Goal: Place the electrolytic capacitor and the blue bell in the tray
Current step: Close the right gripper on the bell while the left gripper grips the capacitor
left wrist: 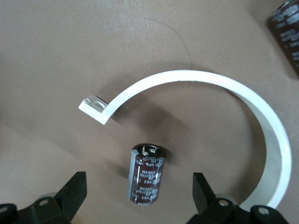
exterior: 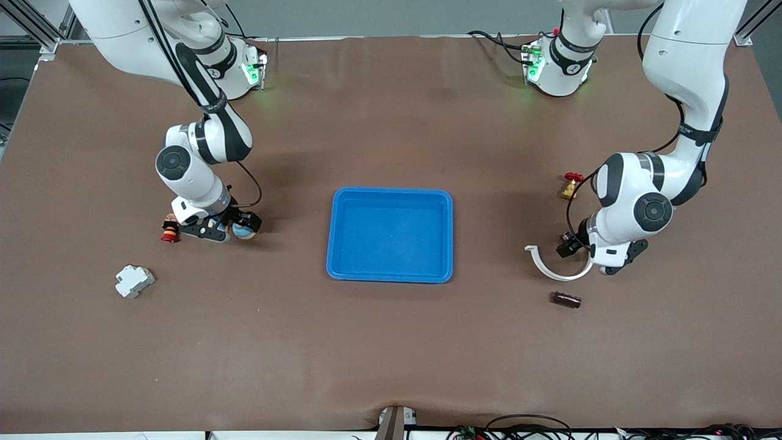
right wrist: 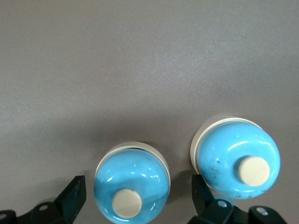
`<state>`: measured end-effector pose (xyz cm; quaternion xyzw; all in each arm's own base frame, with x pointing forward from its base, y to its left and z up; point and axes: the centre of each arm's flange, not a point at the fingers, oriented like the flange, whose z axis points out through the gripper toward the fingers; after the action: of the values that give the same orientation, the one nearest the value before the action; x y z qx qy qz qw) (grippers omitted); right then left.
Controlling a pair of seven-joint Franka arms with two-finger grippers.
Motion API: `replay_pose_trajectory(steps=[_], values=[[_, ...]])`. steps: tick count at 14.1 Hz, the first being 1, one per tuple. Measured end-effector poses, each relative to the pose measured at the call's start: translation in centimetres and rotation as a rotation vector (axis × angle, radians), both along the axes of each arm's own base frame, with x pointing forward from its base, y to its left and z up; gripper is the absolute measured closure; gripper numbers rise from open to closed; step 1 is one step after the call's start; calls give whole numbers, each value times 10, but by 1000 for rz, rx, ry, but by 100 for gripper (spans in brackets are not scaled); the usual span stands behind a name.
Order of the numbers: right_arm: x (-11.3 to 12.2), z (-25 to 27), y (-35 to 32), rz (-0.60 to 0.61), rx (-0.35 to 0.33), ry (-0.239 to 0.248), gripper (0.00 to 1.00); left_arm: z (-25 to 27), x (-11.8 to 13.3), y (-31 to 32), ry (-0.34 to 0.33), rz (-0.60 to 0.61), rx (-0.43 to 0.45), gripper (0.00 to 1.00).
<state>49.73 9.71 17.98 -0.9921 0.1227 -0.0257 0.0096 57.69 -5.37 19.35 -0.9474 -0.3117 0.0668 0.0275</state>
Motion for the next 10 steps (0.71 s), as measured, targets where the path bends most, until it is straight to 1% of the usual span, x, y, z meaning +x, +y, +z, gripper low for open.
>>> replay_pose_trajectory(steps=[9,10], values=[[3,2,2,0,2,-7,0,-15,1,-6,-20,-9,-4,0],[4,3,3,2,3,-9,5,-15,1,-7,-21,-10,-5,1]])
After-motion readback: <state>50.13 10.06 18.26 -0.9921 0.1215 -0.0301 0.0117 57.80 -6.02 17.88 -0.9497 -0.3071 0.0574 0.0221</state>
